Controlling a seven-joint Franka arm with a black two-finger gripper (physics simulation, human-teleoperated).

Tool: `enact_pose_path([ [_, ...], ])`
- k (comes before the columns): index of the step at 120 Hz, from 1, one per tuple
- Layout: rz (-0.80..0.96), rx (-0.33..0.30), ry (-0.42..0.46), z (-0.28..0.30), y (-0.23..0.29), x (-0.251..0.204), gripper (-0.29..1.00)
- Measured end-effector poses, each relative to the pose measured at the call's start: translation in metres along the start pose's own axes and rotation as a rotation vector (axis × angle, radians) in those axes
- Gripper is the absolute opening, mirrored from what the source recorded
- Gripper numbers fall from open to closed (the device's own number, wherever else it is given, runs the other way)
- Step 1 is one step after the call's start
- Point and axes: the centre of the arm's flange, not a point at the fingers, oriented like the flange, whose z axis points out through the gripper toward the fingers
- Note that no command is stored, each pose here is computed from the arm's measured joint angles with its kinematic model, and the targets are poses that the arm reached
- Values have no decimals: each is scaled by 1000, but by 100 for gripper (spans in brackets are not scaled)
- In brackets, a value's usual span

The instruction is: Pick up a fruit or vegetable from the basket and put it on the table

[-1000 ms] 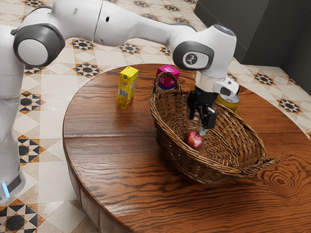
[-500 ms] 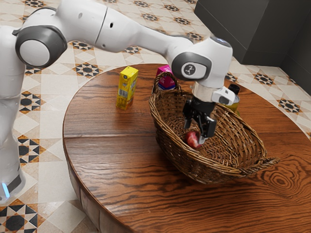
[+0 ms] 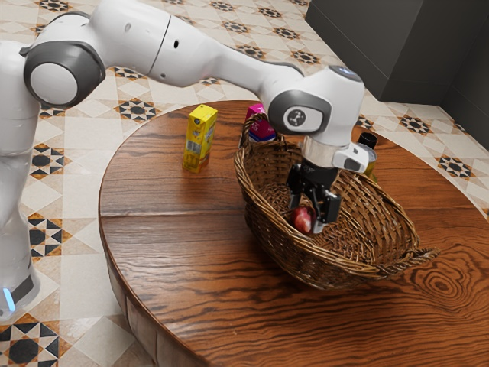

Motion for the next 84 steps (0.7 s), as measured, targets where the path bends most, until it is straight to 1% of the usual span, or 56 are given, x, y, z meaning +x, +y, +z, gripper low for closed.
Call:
enact_pose_path([
  [44, -22, 4, -1, 3, -3, 1, 66],
  [70, -31, 8, -9, 8, -4, 1, 57],
  [84, -31, 11, -8, 8, -3, 1, 45],
])
